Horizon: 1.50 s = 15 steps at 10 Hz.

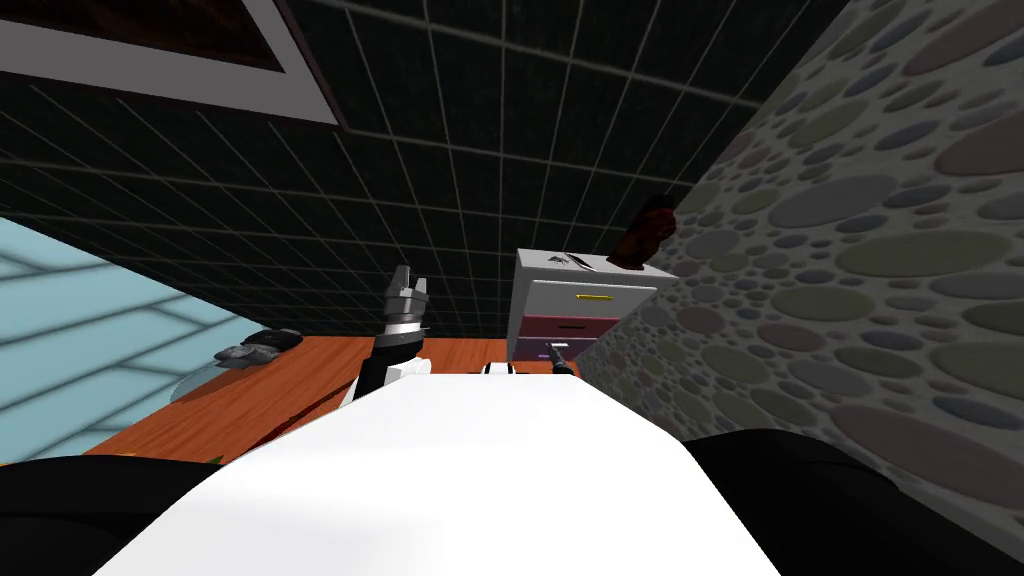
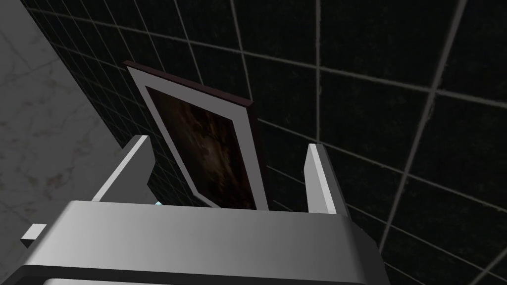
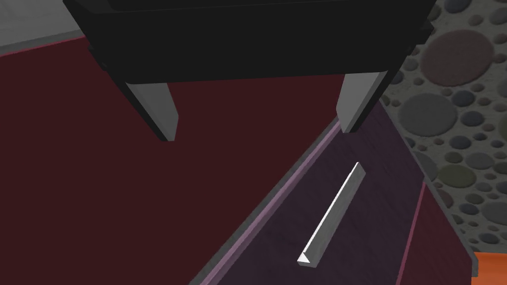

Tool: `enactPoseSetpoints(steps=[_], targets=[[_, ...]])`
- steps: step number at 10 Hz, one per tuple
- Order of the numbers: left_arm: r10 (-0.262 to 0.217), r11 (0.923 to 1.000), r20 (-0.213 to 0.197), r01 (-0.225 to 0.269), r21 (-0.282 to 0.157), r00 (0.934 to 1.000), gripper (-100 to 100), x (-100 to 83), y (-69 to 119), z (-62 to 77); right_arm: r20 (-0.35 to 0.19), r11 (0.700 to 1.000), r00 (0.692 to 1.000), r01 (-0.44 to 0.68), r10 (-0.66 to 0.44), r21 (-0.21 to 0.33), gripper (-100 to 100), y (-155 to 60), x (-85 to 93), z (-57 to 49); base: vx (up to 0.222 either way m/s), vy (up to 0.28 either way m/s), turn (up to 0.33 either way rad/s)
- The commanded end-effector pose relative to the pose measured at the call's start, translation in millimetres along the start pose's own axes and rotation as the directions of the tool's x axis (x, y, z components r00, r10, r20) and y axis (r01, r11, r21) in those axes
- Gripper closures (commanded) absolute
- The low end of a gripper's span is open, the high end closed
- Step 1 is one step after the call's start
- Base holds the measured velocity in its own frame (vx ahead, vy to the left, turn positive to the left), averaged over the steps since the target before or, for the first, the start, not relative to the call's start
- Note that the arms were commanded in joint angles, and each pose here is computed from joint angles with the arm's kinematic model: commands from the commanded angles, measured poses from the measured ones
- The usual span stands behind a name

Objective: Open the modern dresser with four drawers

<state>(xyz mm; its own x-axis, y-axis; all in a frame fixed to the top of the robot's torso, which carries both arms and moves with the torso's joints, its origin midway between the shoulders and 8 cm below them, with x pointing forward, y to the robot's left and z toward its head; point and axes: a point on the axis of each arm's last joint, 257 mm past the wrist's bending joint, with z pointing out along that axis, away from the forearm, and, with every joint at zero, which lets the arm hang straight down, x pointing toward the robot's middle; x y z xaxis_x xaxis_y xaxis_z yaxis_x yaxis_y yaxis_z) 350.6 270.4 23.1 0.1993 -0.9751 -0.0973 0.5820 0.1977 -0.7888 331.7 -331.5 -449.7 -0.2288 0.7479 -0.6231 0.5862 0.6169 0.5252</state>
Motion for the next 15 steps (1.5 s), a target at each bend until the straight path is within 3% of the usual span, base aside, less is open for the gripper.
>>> enactPoseSetpoints(steps=[1, 4, 6, 8, 9, 11, 12, 13, 15], targets=[[0.0, 1.0, 0.0, 0.0, 0.0, 1.0, 0, 0.1, 0.0, 0.0, -0.005, 0.99, 0.996, 0.091, -0.091, 0.112, -100, -40, 7.6, 0.8, -0.007, 0.009, 0.165], [0.0, 1.0, 0.0, 0.0, 0.0, 1.0, 0, 0.0, 0.0, 0.0, -0.029, 0.946, 0.977, 0.213, -0.212, 0.245, -100, -91, 14.1, -3.3, -0.01, 0.012, 0.248], [0.0, 1.0, 0.0, 0.0, 0.0, 1.0, 0, 0.0, 0.0, 0.0, -0.051, 0.892, 0.949, 0.31, -0.311, 0.33, -100, -127, 14.0, -9.4, -0.009, 0.012, 0.239], [0.0, 1.0, 0.0, 0.0, 0.0, 1.0, 0, 0.0, 0.0, 0.0, -0.05, 0.871, 0.944, 0.322, -0.327, 0.37, -100, -139, 9.7, -13.4, -0.005, 0.008, 0.058], [0.0, 1.0, 0.0, 0.0, 0.0, 1.0, 0, 0.0, 0.0, 0.0, -0.073, 0.822, 0.914, 0.392, -0.399, 0.413, -100, -160, 8.3, -18.5, -0.009, 0.011, 0.292], [0.0, 1.0, 0.0, 0.0, 0.0, 1.0, 0, 0.0, 0.0, 0.0, -0.074, 0.806, 0.912, 0.393, -0.404, 0.443, -100, -168, 5.1, -22.3, -0.003, 0.005, 0.073], [0.0, 1.0, 0.0, 0.0, 0.0, 1.0, 0, -0.1, 0.0, 0.0, -0.104, 0.743, 0.874, 0.46, -0.474, 0.486, -100, -190, 1.8, -29.7, -0.006, 0.013, 0.258], [0.0, 1.0, 0.0, 0.0, 0.0, 1.0, 0, 0.0, 0.0, 0.0, -0.101, 0.73, 0.873, 0.457, -0.476, 0.508, -100, -195, -1.9, -32.8, -0.006, 0.009, 0.181], [0.0, 1.0, 0.0, 0.0, 0.0, 1.0, 0, 0.0, 0.0, 0.0, -0.131, 0.646, 0.828, 0.514, -0.545, 0.564, -100, -219, -11.0, -44.4, -0.007, 0.013, 0.218]])
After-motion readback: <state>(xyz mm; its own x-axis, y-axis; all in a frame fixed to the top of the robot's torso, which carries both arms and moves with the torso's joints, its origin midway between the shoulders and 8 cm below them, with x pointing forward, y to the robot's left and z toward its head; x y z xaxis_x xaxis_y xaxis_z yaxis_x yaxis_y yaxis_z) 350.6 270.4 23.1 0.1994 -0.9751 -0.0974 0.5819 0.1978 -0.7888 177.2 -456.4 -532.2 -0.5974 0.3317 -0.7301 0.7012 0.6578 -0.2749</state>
